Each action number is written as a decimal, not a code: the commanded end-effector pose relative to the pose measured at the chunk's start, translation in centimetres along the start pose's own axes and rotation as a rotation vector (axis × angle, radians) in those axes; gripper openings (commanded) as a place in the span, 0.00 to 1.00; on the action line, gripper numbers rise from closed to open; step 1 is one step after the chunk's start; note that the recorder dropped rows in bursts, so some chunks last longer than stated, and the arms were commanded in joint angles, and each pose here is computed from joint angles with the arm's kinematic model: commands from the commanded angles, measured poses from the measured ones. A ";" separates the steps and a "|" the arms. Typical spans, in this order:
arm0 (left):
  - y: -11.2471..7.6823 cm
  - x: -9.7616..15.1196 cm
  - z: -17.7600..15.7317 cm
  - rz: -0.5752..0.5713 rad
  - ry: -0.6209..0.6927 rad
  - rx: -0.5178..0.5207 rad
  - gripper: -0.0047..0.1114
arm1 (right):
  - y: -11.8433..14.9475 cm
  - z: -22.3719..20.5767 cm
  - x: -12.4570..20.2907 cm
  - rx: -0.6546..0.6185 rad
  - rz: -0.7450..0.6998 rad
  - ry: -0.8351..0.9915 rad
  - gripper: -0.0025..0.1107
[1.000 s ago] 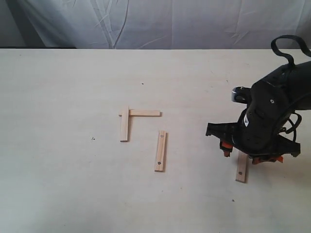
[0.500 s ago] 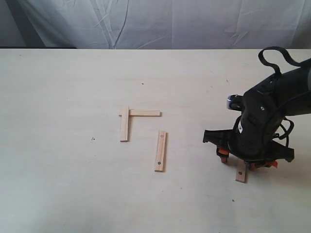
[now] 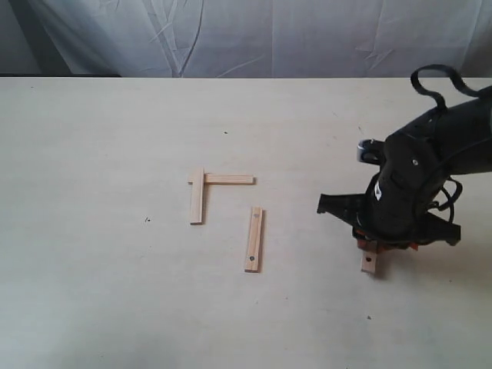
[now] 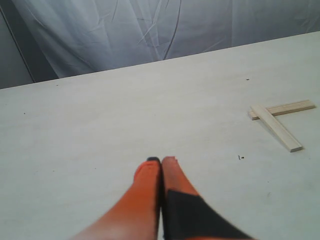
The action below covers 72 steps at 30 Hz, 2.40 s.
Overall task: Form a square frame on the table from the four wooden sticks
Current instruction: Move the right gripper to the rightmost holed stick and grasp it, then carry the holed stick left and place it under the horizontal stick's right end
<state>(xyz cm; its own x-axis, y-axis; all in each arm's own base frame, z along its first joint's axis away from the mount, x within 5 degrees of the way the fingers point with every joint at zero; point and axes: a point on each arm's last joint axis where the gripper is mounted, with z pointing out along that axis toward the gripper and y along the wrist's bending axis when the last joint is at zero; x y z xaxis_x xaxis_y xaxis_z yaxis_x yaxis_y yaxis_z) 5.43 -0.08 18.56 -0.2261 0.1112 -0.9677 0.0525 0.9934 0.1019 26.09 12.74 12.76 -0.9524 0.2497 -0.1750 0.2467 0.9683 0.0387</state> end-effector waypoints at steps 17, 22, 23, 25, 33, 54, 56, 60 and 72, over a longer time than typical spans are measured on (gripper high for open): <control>0.0 0.1 0.0 -0.002 -0.007 -0.002 0.04 | 13.9 -5.6 -3.0 -0.332 -0.175 -0.076 0.04; 0.0 0.1 0.0 -0.002 -0.007 -0.002 0.04 | 18.0 -3.1 -2.2 -0.321 -0.241 -0.038 0.04; 0.0 0.1 0.0 -0.002 -0.007 -0.002 0.04 | 18.2 -2.3 -2.2 -0.310 -0.242 -0.028 0.04; 0.0 0.1 0.0 -0.002 -0.007 -0.002 0.04 | 18.4 -1.1 -2.0 -0.300 -0.229 -0.002 0.04; 0.0 0.1 0.0 -0.002 -0.007 -0.002 0.04 | 17.8 1.4 -1.6 -0.216 -0.267 0.028 0.04; 0.0 0.1 0.0 -0.002 -0.007 -0.002 0.04 | 17.2 -1.5 -3.0 -0.165 -0.270 -0.085 0.04; 0.0 0.1 0.0 -0.002 -0.007 -0.002 0.04 | 17.5 -1.6 -3.2 -0.180 -0.269 -0.098 0.04; 0.0 0.1 0.0 -0.002 -0.007 -0.002 0.04 | 17.7 -0.1 -3.1 -0.176 -0.268 -0.087 0.04; 0.0 0.1 0.0 -0.002 -0.007 -0.002 0.04 | 17.4 0.9 -3.3 -0.124 -0.208 -0.109 0.38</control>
<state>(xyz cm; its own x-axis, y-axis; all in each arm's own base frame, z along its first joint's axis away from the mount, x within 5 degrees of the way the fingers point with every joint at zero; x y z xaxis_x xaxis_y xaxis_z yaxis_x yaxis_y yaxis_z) 5.43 -0.08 18.56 -0.2261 0.1112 -0.9677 0.0525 0.9934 0.1019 33.58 28.92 13.02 -0.9554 0.0531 -0.2904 0.0191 0.9928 0.1186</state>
